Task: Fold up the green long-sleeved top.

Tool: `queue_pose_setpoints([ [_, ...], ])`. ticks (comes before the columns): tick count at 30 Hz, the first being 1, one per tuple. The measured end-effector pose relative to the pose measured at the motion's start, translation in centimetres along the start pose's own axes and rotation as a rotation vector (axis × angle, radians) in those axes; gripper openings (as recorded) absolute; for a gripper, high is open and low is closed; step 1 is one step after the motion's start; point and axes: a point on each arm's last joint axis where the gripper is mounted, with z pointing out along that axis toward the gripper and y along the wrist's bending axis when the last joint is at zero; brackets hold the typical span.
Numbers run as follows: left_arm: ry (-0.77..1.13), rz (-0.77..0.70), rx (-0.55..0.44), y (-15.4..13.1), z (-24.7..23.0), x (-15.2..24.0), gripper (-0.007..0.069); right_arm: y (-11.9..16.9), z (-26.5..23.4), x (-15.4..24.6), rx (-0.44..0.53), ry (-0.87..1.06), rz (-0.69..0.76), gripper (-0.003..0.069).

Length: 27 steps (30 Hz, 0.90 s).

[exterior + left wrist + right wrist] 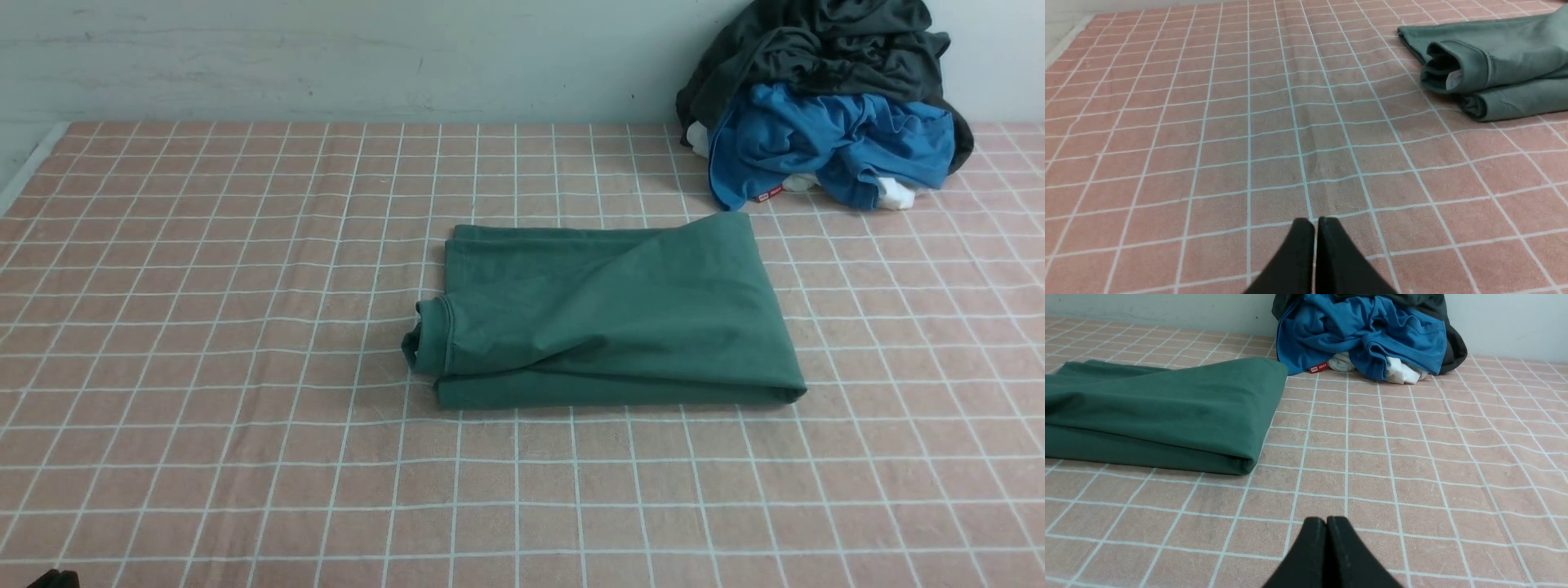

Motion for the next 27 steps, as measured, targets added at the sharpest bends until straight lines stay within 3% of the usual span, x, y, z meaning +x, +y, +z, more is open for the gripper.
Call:
queue_pose_setpoints([
  [23,0.001,0.006,-0.001,0.00,0.00,0.00,-0.0003,0.00,0.00,0.00,0.000,0.000,0.000,-0.0013],
  [27,0.002,-0.004,-0.036,0.20,-0.01,0.01,-0.0003,0.00,0.00,0.00,0.000,0.000,0.000,-0.0013],
])
